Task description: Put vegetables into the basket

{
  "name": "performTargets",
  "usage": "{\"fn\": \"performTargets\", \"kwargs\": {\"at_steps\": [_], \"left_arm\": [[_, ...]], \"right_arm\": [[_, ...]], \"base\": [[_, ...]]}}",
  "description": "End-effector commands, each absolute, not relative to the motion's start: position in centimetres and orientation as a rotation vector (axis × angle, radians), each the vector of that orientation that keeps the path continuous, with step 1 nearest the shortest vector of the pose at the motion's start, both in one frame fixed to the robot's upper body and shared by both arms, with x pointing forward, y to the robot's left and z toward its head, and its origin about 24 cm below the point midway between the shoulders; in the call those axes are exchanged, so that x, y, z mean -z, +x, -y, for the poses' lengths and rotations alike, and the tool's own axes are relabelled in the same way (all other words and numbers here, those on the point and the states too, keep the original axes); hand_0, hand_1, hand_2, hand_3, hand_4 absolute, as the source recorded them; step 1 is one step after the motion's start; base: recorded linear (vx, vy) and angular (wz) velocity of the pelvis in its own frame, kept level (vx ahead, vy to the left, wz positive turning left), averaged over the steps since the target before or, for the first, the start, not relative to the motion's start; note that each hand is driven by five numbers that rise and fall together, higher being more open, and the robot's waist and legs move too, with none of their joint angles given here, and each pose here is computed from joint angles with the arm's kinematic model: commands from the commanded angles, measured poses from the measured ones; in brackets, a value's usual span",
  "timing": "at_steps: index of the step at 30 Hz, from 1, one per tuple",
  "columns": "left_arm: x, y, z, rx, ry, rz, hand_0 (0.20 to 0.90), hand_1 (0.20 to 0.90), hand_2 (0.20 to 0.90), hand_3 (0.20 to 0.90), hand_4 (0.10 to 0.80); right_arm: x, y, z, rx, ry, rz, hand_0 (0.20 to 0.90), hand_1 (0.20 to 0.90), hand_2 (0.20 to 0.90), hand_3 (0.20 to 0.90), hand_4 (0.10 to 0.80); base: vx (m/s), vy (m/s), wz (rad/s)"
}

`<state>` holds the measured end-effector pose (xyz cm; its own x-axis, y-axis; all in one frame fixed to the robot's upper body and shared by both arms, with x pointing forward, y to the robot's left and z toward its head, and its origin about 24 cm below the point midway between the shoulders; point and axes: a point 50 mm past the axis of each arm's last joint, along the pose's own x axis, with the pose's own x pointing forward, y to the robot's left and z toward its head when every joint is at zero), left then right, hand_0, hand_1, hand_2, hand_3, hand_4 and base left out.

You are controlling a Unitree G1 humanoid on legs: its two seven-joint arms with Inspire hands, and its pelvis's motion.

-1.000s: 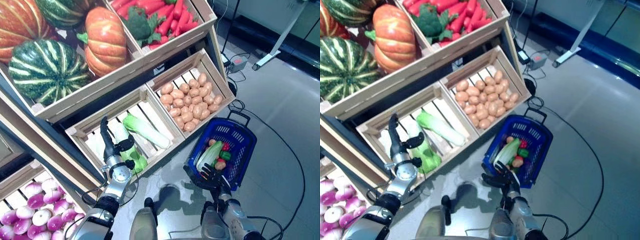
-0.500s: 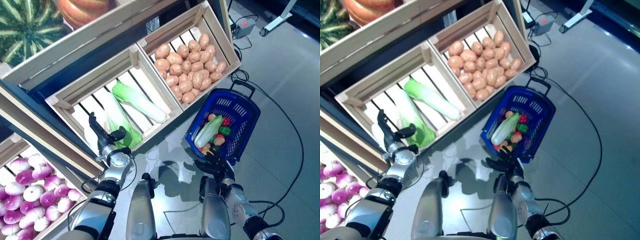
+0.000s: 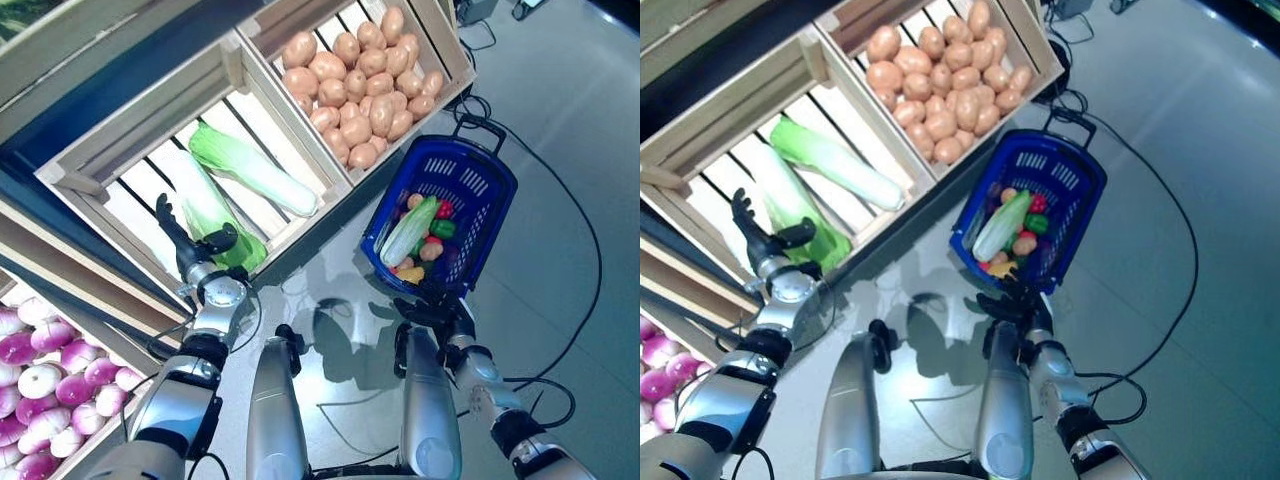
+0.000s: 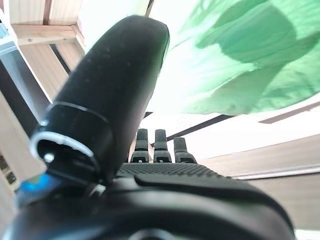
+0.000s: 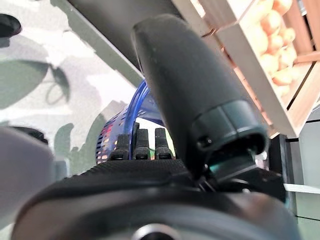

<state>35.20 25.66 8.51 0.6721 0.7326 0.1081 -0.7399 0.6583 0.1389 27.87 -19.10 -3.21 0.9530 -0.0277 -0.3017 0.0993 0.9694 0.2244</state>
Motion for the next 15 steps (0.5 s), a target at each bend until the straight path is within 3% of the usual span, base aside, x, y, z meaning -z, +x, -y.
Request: {"fn": "performTargets", "kwargs": {"at_steps": [1, 10, 15], "left_arm": [[-12.5, 36.2, -27.5, -0.850, 0.134, 0.163, 0.900, 0.900, 0.900, 0.900, 0.800], [-12.9, 36.8, -29.3, -0.883, 0.007, 0.060, 0.900, 0.900, 0.900, 0.900, 0.800], [-12.5, 37.3, -28.8, -0.807, -0.069, 0.000, 0.900, 0.900, 0.900, 0.900, 0.800]], "right_arm": [[1.3, 28.7, 19.4, 0.094, 0.288, -0.177, 0.900, 0.900, 0.900, 0.900, 0.800], [-0.4, 30.2, 19.8, 0.110, 0.282, -0.128, 0.900, 0.900, 0.900, 0.900, 0.800], [-1.0, 30.7, 20.0, 0.122, 0.285, -0.113, 0.900, 0.900, 0.900, 0.900, 0.800]], "base": [[-0.054, 0.029, -0.05], [-0.050, 0.012, -0.07], [-0.062, -0.023, -0.02]]}}
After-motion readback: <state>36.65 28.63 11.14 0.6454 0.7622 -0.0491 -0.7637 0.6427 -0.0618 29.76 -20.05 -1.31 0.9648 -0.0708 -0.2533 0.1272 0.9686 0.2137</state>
